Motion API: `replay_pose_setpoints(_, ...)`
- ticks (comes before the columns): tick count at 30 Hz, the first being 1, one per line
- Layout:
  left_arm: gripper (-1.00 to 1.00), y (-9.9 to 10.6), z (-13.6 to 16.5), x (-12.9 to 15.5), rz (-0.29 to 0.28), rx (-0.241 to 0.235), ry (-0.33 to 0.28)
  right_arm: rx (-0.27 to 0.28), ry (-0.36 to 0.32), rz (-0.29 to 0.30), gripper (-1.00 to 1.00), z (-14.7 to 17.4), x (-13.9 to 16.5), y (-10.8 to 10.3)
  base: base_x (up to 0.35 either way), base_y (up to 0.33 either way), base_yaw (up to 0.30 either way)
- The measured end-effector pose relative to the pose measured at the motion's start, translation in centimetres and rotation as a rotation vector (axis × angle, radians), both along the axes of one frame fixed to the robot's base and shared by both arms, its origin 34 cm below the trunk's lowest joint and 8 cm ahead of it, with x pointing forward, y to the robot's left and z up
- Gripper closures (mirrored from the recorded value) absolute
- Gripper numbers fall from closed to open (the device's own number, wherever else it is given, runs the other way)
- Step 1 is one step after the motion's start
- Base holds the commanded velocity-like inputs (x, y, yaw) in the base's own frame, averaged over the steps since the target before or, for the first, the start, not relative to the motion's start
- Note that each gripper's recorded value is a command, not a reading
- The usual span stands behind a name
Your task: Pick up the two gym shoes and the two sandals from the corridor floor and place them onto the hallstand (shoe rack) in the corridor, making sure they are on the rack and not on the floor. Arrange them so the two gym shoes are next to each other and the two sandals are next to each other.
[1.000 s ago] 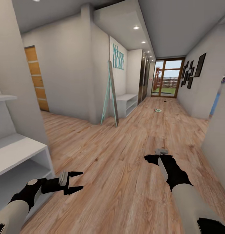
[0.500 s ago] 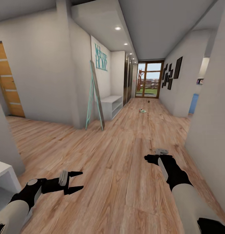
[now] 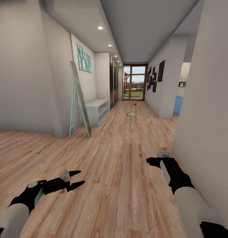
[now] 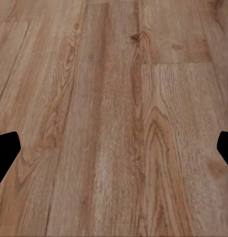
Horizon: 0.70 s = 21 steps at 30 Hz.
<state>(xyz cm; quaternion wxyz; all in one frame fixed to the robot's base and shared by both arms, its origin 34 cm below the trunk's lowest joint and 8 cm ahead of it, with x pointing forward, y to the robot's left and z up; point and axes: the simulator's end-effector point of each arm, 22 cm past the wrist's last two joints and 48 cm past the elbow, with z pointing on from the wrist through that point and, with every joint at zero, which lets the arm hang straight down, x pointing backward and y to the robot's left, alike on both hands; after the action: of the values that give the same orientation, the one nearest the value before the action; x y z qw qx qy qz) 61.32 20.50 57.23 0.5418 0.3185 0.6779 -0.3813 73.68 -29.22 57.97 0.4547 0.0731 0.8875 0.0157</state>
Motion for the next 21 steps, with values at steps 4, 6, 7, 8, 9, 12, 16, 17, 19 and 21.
replay_pose_setpoints(4, -1.00, 2.0, -0.3, 3.0, 0.166, 0.021, 0.024, -0.001, -0.004, 0.000, -1.00, 0.2, 0.0, 0.0, 0.348, 0.000, -0.288)
replay_pose_setpoints(6, -1.00, 3.4, -0.2, 5.1, 0.280, 0.036, 0.033, -0.002, -0.005, 0.000, -1.00, 0.3, 0.0, 0.0, 0.348, 0.000, -0.198)
replay_pose_setpoints(7, -1.00, 3.6, -0.1, 5.6, 0.305, 0.038, 0.033, -0.002, -0.006, 0.001, -1.00, 0.4, 0.0, 0.0, 0.348, 0.000, -0.113)
replay_pose_setpoints(8, -1.00, 3.9, 0.3, 6.4, 0.345, 0.036, 0.031, -0.002, -0.006, 0.001, -1.00, 0.4, 0.0, 0.0, 0.348, 0.000, -0.090)
replay_pose_setpoints(9, -1.00, 4.0, 0.5, 6.8, 0.363, 0.033, 0.028, -0.003, -0.006, 0.001, -1.00, 0.4, 0.0, 0.0, 0.348, 0.000, -0.058)
replay_pose_setpoints(12, -1.00, 4.4, 1.9, 8.2, 0.439, -0.008, 0.014, -0.007, -0.005, 0.003, -1.00, 0.4, 0.0, 0.0, 0.348, 0.000, -0.028)
replay_pose_setpoints(16, -1.00, 5.9, 2.7, 9.6, 0.546, -0.057, 0.016, -0.010, -0.010, 0.005, -1.00, 0.4, 0.0, 0.1, 0.348, 0.000, -0.009)
replay_pose_setpoints(17, -1.00, 6.3, 2.6, 9.8, 0.570, -0.064, 0.025, -0.011, -0.019, 0.005, -1.00, 0.5, 0.1, 0.1, 0.348, 0.000, -0.003)
replay_pose_setpoints(19, -1.00, 6.6, 2.4, 9.9, 0.591, -0.070, 0.036, -0.013, -0.041, 0.004, -1.00, 0.9, 0.4, 0.1, 0.348, 0.000, -0.002)
replay_pose_setpoints(21, -1.00, 6.8, 2.2, 10.0, 0.604, -0.073, 0.043, -0.014, -0.050, 0.004, -1.00, 1.1, 0.5, 0.1, 0.348, 0.000, -0.001)
